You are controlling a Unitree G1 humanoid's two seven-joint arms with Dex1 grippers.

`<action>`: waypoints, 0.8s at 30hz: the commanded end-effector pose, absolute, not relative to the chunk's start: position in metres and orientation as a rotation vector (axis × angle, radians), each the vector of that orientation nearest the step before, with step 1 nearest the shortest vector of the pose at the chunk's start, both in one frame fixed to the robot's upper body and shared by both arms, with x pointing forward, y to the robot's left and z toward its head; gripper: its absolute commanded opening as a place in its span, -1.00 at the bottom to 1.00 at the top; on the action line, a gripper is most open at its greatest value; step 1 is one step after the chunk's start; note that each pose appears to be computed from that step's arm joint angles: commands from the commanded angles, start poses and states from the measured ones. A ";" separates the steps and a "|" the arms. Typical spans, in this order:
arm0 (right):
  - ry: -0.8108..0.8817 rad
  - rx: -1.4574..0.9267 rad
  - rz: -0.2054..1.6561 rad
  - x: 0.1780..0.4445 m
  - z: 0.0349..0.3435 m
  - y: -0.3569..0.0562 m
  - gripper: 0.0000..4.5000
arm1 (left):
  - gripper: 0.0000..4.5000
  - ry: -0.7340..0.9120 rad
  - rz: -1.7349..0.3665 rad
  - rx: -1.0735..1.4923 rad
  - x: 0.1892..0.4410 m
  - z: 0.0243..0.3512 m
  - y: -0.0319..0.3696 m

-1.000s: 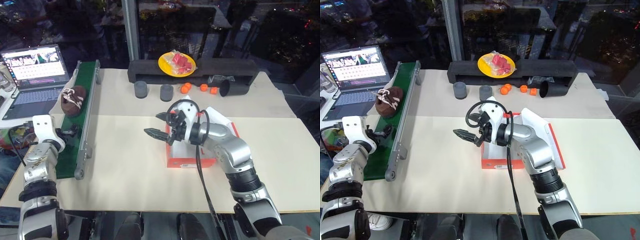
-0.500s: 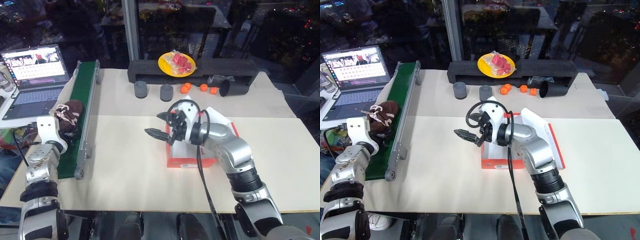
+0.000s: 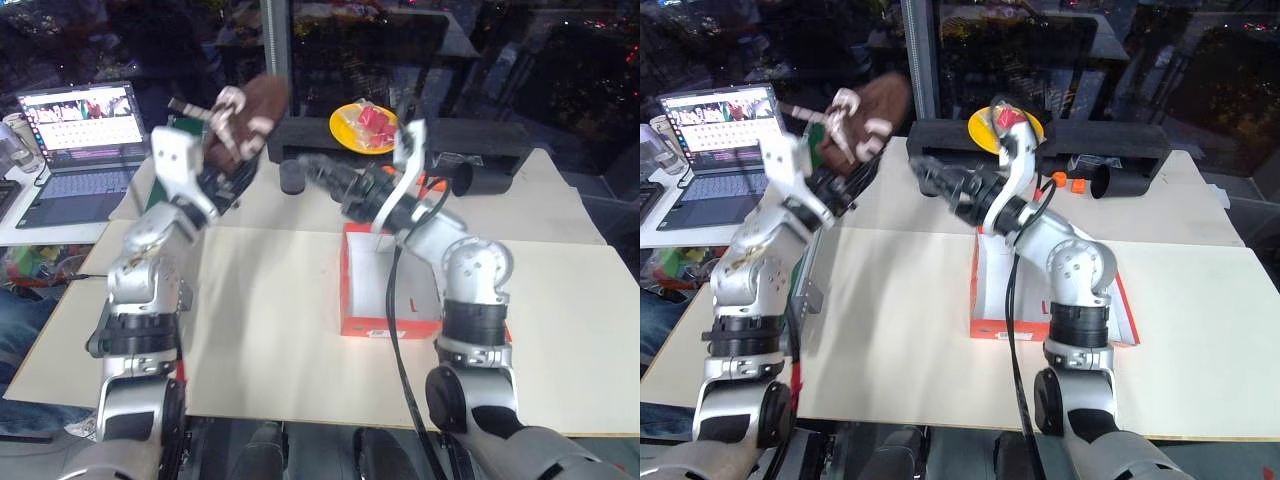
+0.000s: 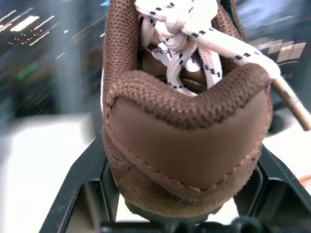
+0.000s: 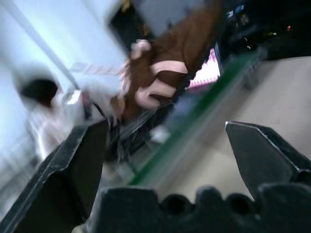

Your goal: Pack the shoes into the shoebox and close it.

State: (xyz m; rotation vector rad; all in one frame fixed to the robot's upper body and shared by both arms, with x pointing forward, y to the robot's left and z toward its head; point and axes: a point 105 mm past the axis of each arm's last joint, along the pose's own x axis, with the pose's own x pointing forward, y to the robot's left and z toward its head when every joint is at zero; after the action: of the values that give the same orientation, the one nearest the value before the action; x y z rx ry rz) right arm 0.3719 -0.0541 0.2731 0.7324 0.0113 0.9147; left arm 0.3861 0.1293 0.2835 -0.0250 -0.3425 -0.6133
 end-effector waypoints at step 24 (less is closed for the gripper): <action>-0.208 0.904 0.814 0.363 0.337 -0.100 -0.60 | 0.53 -0.289 -0.978 -0.095 0.349 0.286 0.044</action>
State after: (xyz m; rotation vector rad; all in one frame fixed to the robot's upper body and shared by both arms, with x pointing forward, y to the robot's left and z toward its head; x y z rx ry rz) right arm 0.3749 -0.1056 0.3146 0.9432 -0.1231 0.7497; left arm 0.3523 0.0447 0.2707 -0.0662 -0.2512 -0.9575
